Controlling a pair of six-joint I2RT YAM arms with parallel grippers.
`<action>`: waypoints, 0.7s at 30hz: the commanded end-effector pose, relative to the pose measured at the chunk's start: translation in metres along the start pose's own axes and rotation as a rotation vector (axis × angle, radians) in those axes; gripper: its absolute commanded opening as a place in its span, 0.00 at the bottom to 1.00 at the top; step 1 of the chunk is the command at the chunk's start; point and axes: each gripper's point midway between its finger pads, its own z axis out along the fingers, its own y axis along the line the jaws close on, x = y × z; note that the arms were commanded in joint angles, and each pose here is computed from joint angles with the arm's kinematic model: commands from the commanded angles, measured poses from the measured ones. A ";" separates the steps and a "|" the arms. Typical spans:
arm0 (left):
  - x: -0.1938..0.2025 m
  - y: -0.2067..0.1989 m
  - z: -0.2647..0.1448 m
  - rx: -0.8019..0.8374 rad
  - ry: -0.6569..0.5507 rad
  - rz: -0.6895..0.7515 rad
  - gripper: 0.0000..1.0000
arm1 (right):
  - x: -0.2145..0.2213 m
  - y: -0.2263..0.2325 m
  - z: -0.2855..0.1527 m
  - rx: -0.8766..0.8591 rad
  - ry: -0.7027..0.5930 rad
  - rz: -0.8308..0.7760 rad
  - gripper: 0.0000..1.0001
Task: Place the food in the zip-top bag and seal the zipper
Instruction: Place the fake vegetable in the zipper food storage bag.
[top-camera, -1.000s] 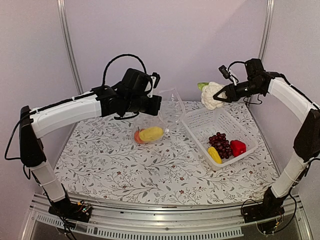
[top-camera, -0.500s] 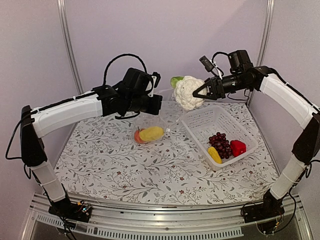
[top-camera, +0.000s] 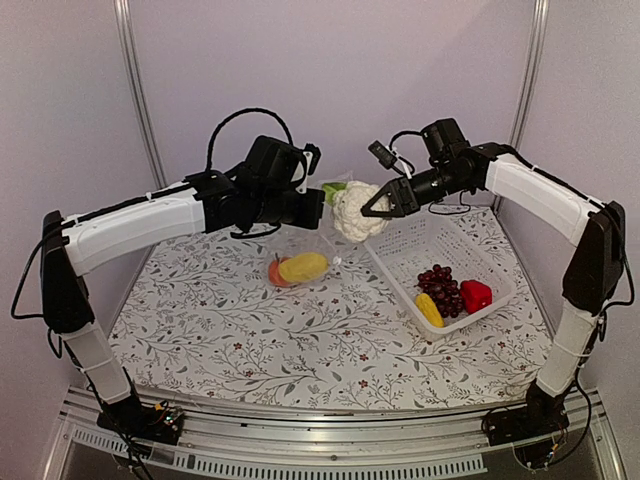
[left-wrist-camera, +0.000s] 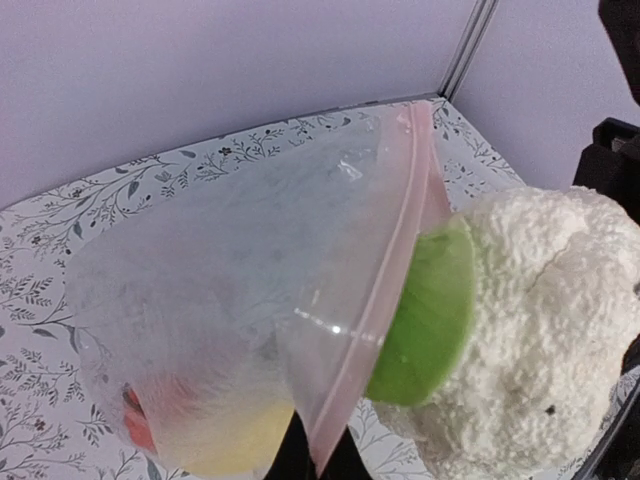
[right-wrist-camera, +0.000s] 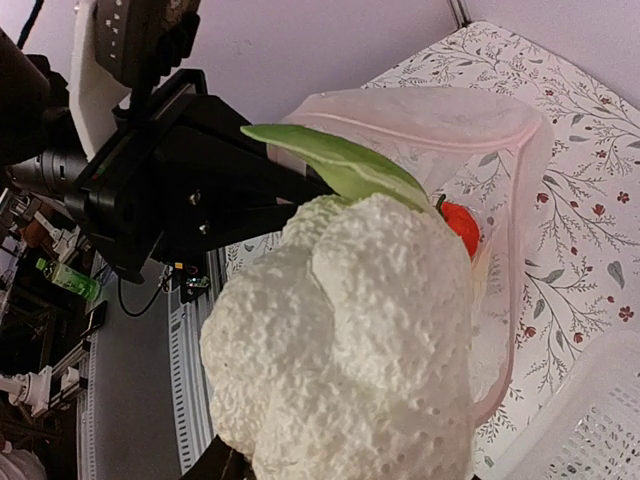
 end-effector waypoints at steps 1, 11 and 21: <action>-0.009 0.000 -0.008 0.021 -0.033 -0.027 0.00 | 0.001 -0.012 0.013 0.033 0.019 0.052 0.28; -0.009 -0.008 -0.003 0.054 -0.023 -0.031 0.00 | 0.008 -0.033 0.027 0.153 0.059 0.082 0.30; -0.001 -0.023 0.000 0.095 0.001 -0.027 0.00 | 0.000 -0.053 0.039 0.195 0.048 0.167 0.31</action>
